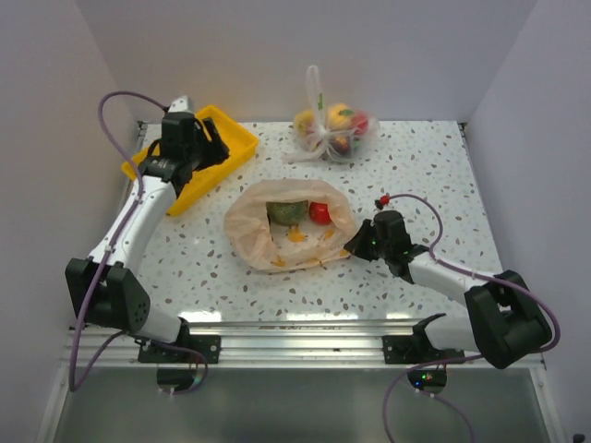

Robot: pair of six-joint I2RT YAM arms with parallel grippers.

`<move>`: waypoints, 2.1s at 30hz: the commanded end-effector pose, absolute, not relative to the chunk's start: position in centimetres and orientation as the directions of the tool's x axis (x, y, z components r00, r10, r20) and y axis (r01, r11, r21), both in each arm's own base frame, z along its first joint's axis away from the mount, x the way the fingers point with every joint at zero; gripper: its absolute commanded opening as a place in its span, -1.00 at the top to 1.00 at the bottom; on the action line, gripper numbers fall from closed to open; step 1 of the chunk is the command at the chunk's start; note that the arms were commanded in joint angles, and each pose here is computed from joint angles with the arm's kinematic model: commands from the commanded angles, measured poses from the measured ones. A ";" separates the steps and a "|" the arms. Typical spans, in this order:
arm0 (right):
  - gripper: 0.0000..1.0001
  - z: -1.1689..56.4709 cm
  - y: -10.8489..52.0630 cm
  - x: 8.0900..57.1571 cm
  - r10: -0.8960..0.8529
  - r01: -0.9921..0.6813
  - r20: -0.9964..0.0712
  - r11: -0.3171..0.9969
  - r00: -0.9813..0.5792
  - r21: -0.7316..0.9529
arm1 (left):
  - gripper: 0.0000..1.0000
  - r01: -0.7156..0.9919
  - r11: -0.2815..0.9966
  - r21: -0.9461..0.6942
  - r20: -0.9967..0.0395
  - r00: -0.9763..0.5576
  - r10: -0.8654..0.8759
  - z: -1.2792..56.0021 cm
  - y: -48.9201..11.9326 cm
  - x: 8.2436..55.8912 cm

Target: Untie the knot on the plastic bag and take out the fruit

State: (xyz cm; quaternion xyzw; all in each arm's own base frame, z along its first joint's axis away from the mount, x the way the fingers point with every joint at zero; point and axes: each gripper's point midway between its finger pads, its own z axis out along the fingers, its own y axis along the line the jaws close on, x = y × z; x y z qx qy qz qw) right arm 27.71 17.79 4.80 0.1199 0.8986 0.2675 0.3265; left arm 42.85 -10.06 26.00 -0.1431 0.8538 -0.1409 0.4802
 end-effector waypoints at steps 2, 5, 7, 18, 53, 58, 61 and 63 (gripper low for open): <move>1.00 5.4 17.6 28.2 0.402 0.034 -0.546 0.826 -0.735 0.562 | 0.27 -0.316 0.863 -0.394 -0.779 -0.384 -0.496 23.9 -2.0 45.5; 1.00 5.6 17.7 28.2 0.399 0.027 -0.551 0.826 -0.733 0.563 | 0.21 -0.399 0.838 -0.373 -0.758 -0.389 -0.523 21.1 0.6 46.7; 1.00 5.8 17.7 28.3 0.397 0.022 -0.557 0.827 -0.730 0.561 | 0.17 -0.480 0.799 -0.362 -0.742 -0.371 -0.559 19.1 4.2 47.4; 1.00 5.6 17.7 28.6 0.387 0.022 -0.558 0.834 -0.734 0.551 | -0.64 -0.616 0.738 -0.278 -0.689 -0.408 -0.600 12.6 10.0 49.5; 0.99 6.8 17.2 28.9 0.376 0.021 -0.583 0.852 -0.720 0.524 | -0.96 0.093 0.941 -0.324 -0.828 -0.509 -0.235 28.1 -19.1 32.7; 0.99 6.9 16.9 28.9 0.380 0.027 -0.586 0.853 -0.716 0.521 | -0.89 0.182 0.943 -0.278 -0.814 -0.565 -0.131 25.5 -25.3 29.4; 0.99 6.9 16.9 28.8 0.380 0.026 -0.587 0.853 -0.715 0.521 | -0.82 0.224 0.947 -0.228 -0.795 -0.604 -0.049 23.1 -28.3 28.3; 0.99 6.7 16.9 28.7 0.375 0.024 -0.585 0.855 -0.719 0.519 | -0.78 0.240 0.954 -0.181 -0.780 -0.626 0.010 21.2 -29.9 28.1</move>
